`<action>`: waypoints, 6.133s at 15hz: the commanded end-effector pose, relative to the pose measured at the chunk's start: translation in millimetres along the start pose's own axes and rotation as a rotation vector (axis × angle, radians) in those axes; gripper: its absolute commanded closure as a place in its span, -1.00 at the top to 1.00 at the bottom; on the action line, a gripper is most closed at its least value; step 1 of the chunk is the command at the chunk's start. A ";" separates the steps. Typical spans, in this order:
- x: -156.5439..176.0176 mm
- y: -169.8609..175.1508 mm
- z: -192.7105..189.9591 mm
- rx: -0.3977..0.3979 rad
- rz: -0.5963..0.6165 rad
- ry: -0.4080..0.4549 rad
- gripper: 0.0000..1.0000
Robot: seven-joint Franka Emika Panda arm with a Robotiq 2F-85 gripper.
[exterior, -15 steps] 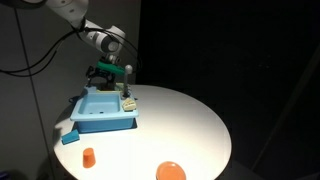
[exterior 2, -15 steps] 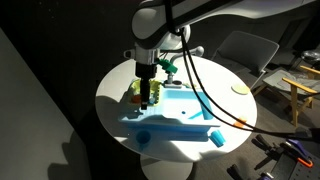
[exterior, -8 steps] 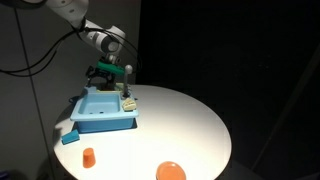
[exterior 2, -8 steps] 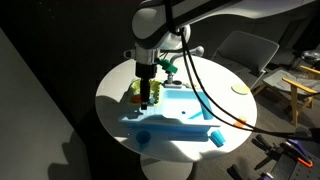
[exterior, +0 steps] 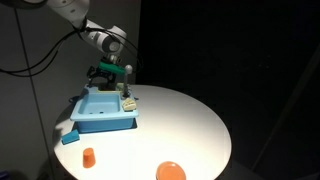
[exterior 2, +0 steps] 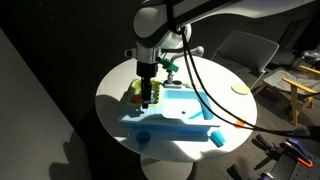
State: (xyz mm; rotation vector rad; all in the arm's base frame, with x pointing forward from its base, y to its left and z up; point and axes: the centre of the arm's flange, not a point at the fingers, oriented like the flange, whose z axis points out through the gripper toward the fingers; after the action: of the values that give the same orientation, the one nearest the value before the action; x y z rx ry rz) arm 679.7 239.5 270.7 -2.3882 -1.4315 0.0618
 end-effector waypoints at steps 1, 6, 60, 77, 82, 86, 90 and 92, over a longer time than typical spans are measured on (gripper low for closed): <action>0.5 4.3 -6.0 0.013 -0.043 -0.013 1.00; 1.7 6.2 -8.2 0.017 -0.080 -0.031 1.00; 31.3 4.2 -6.5 0.054 -0.212 0.025 1.00; 10.4 18.6 -8.5 0.017 -0.155 0.016 1.00; 7.6 19.6 -4.6 0.027 -0.141 0.014 1.00; 7.8 18.8 -3.8 0.033 -0.134 0.017 1.00; 7.4 18.3 -3.1 0.042 -0.110 0.021 1.00; 7.2 17.8 -1.6 0.046 -0.101 0.022 1.00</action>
State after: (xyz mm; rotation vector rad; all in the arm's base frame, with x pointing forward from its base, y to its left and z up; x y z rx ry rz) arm 701.3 240.4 265.5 -2.2624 -1.5734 0.0421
